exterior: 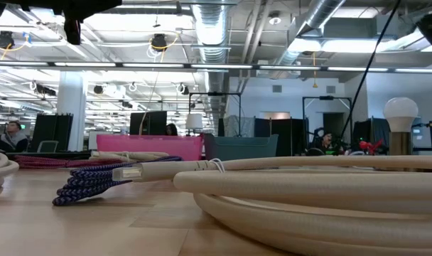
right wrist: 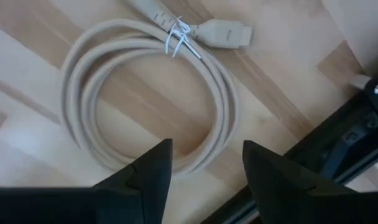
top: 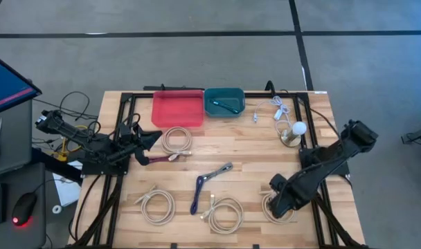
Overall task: Pick & Place USB Port
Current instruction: Put the brown HDMI cable into the red bin
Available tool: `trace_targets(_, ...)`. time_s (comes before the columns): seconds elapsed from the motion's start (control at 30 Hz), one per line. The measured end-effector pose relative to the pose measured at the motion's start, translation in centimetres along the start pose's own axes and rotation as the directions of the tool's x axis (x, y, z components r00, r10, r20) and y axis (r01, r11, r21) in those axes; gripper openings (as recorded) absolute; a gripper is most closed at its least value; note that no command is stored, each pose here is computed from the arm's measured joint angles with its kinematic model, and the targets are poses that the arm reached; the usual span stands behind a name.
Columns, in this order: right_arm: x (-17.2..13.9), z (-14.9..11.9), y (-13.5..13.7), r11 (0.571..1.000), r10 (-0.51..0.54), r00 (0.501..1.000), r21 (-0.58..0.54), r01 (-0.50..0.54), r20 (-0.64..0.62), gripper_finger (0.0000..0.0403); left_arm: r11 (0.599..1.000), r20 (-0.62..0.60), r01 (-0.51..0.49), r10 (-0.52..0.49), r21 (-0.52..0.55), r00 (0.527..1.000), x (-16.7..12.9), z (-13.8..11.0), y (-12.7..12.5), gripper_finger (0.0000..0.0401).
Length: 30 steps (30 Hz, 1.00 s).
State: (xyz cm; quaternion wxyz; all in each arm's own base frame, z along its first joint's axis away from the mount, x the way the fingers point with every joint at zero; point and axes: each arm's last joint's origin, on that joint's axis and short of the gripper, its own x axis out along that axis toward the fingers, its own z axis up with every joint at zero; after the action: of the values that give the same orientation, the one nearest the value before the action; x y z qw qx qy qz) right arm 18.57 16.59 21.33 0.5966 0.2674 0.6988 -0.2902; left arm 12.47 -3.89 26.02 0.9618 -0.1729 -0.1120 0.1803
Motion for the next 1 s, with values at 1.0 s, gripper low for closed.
trace_targets(1.0, 5.9, -0.4, 1.2, 0.980, -0.197, 0.976, -0.013, 0.197, -0.095, 0.0152, 1.000, 0.000, -0.001, 0.001, 0.000, 1.000, 0.0, 0.0, 0.0, 0.0017)
